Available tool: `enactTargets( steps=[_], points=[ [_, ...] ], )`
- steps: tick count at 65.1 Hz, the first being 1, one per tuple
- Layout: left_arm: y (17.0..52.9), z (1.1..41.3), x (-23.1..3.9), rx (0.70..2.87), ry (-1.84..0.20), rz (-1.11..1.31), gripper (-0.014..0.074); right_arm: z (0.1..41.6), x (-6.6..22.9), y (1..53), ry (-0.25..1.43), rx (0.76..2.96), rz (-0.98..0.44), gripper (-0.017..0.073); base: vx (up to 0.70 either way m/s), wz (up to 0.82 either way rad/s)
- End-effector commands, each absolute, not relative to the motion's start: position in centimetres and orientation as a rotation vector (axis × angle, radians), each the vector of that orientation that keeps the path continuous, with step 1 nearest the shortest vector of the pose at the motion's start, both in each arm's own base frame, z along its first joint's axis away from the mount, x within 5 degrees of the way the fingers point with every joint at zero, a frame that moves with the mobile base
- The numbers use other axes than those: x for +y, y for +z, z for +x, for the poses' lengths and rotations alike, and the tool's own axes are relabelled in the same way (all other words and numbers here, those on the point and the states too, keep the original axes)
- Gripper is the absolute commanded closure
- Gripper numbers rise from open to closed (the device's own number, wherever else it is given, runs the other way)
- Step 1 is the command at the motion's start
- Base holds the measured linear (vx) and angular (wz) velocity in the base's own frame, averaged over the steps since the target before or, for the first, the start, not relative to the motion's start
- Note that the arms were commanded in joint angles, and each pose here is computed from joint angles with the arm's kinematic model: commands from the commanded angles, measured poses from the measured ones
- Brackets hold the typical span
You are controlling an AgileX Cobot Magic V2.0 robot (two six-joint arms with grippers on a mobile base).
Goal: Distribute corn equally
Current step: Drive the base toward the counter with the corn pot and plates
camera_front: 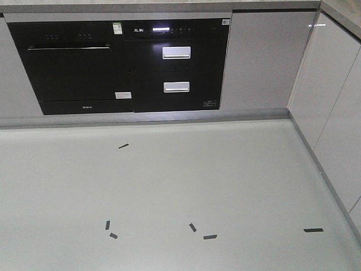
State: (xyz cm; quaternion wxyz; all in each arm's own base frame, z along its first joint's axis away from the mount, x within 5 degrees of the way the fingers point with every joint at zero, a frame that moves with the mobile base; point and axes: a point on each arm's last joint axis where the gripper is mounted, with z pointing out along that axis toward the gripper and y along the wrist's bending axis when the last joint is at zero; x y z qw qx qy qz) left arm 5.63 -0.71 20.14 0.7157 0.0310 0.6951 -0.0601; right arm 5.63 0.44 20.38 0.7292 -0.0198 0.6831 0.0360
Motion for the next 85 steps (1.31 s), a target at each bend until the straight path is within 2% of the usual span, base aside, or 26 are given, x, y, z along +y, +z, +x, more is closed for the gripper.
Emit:
enactTargets(
  steps=[1, 85],
  points=[
    [20.44, 5.5, -0.76, 1.458, -0.15, 0.064, 0.06, 5.59, 0.43, 20.79, 0.069, 1.436, -0.048, 0.057, 0.0, 0.0],
    [20.44, 5.5, -0.76, 1.458, -0.15, 0.064, 0.06, 5.59, 0.43, 20.79, 0.069, 1.436, -0.048, 0.057, 0.0, 0.0]
  ],
)
